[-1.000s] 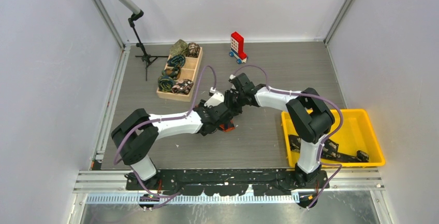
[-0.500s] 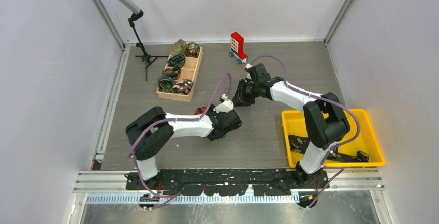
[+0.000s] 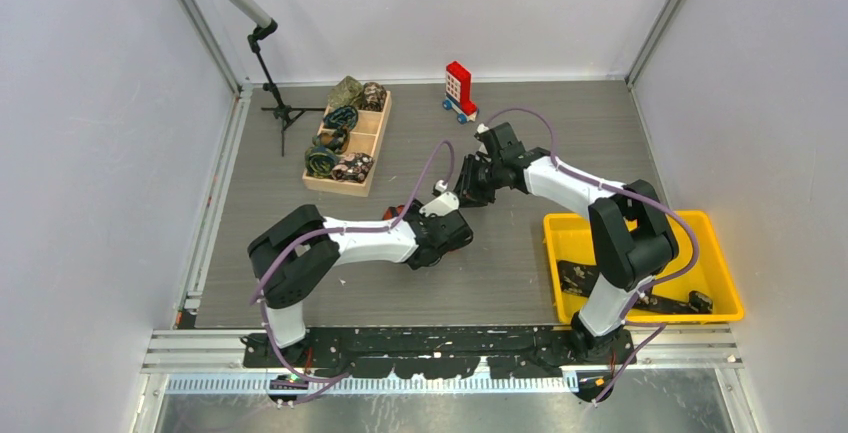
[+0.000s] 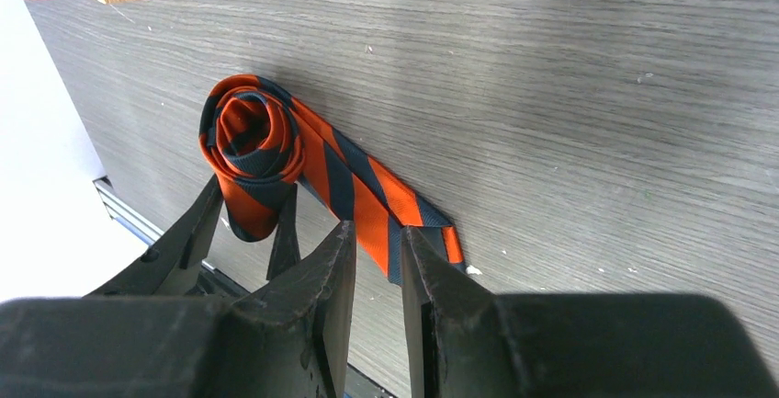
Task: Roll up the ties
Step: Roll the tie at the center of the board.
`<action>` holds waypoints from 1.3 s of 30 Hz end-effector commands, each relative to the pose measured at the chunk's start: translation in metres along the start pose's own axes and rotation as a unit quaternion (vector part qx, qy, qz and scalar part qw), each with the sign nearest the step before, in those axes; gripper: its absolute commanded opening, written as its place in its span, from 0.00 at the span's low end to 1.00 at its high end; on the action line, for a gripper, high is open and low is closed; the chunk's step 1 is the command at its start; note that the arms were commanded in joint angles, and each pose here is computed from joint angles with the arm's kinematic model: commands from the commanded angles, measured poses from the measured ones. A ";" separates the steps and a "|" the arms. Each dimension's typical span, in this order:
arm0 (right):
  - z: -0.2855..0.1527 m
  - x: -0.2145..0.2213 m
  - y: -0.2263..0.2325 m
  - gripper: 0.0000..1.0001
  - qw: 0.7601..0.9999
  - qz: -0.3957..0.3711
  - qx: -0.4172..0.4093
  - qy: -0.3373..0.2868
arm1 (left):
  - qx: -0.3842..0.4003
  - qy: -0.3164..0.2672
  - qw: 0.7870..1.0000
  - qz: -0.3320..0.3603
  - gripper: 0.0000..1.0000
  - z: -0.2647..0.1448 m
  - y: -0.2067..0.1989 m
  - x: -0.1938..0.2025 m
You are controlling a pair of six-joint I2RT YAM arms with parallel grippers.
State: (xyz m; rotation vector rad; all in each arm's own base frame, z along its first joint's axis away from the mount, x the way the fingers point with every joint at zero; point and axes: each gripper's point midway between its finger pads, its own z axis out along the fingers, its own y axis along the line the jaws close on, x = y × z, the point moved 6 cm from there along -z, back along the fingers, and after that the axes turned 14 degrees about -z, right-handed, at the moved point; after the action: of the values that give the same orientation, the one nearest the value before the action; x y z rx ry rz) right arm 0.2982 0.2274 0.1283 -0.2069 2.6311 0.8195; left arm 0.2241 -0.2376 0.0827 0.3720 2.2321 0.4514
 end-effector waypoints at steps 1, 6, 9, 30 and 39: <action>-0.019 -0.015 0.015 0.30 0.999 -0.017 -0.017 -0.033 | 0.033 0.006 0.999 -0.010 0.49 -0.011 -0.006 -0.011; -0.023 -0.020 0.020 0.30 0.999 -0.018 -0.021 -0.038 | 0.039 0.010 0.999 -0.004 0.54 -0.015 -0.005 -0.017; -0.025 -0.023 0.023 0.30 0.999 -0.018 -0.024 -0.042 | 0.044 0.015 0.999 -0.005 0.59 -0.018 -0.005 -0.019; -0.030 -0.030 0.069 0.37 0.996 -0.039 -0.055 -0.050 | 0.155 0.026 0.984 -0.089 0.81 -0.067 0.046 -0.043; -0.002 -0.020 0.124 0.35 0.993 -0.077 -0.085 -0.026 | 0.208 0.035 0.954 -0.213 0.81 -0.051 0.112 -0.032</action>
State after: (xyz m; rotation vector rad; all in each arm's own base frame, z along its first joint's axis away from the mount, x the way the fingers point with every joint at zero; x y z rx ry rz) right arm 0.2843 0.3008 0.1875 -0.3854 2.5163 0.9390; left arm 0.2153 -0.1697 0.1806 0.1096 2.3812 -0.1086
